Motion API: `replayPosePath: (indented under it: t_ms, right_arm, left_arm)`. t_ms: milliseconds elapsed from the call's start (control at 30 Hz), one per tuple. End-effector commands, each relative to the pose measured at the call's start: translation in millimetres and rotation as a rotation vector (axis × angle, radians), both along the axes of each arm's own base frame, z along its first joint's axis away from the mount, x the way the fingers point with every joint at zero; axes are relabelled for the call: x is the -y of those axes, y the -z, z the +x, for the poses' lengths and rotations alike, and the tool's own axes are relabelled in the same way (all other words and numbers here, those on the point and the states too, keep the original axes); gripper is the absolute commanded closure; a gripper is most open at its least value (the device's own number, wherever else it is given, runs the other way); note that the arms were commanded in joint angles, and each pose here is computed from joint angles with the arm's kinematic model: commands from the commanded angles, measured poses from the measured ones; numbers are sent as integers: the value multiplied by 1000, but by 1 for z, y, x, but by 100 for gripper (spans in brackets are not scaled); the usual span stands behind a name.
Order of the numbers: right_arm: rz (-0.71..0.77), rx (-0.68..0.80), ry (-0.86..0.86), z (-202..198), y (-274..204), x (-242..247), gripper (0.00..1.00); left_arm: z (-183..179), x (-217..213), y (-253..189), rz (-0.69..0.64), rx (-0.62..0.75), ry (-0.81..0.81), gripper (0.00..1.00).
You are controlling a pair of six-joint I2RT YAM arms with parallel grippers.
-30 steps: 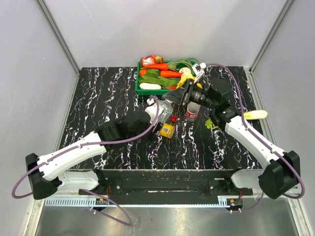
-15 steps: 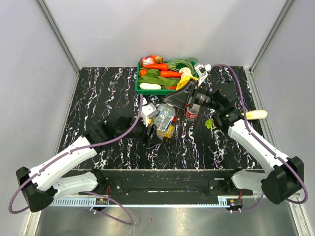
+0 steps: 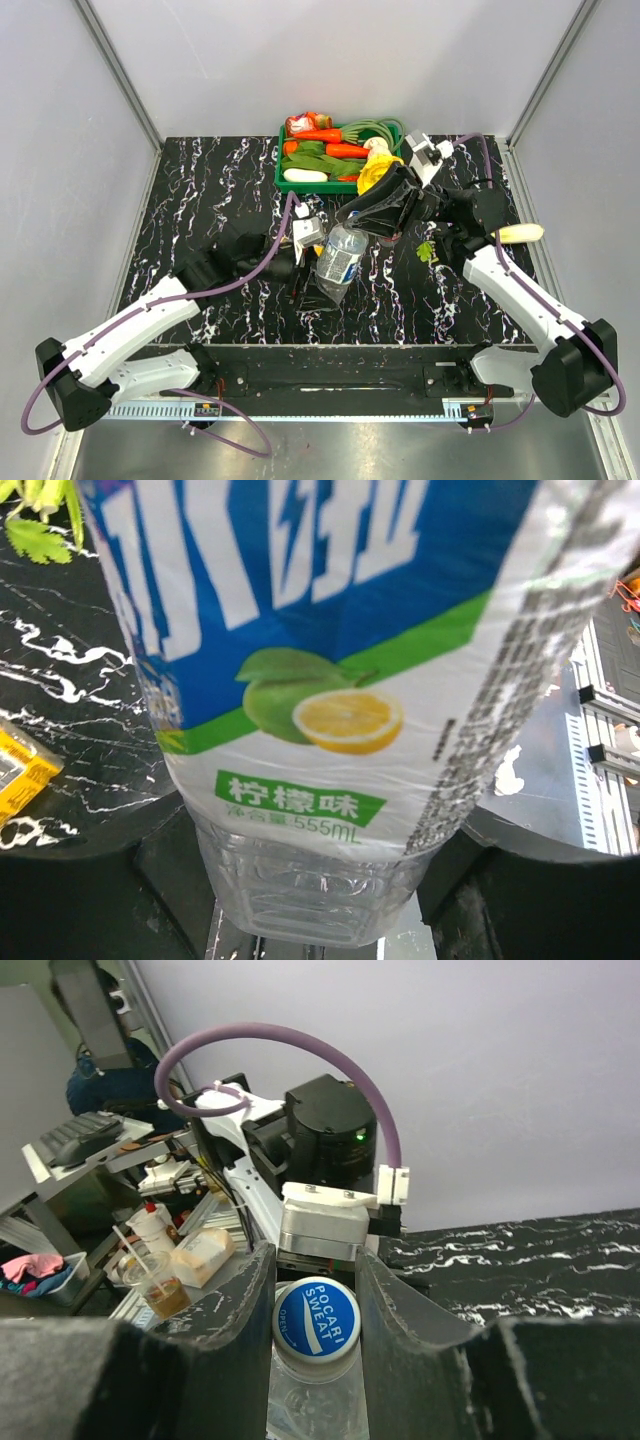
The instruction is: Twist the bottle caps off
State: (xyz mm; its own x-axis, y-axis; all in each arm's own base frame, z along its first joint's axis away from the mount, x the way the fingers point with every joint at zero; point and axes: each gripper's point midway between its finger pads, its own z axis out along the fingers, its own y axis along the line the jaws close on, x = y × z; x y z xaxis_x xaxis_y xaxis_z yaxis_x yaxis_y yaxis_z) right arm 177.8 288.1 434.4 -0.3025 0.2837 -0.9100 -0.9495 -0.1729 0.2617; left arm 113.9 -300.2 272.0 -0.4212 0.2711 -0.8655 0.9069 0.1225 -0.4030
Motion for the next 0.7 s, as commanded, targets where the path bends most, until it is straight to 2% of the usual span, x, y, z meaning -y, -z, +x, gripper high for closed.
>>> replayPosePath:
  t_ms: [0,133,167,233,267,300,333,367,433,567,667]
  right_arm:
    - [42,175,-101,-30,-9,9,100]
    - [42,148,-92,-26,-10,7,100]
    - [42,142,-88,-24,-9,7,97]
    - [44,126,-71,-20,-11,6,86]
    - [46,126,-63,-19,-12,6,78]
    - [49,123,-54,-17,-13,6,63]
    - [55,115,-39,-15,-15,7,54]
    - [66,113,-24,-13,-18,7,38]
    - [77,94,14,-7,-23,9,18]
    - [112,80,105,0,-34,13,2]
    - [108,46,210,13,-35,17,0]
  left_arm:
    - [-5,8,-28,-103,27,65,42]
    - [-1,7,-26,-90,31,43,42]
    - [-1,6,-26,-88,34,40,42]
    - [0,5,-25,-81,41,27,42]
    - [1,4,-23,-75,40,23,42]
    - [2,4,-23,-69,44,14,42]
    - [3,3,-21,-63,42,10,42]
    - [3,3,-19,-54,39,8,42]
    - [5,2,-17,-44,39,0,42]
    - [7,1,-13,-23,38,-13,42]
    - [10,-1,-10,-6,43,-28,41]
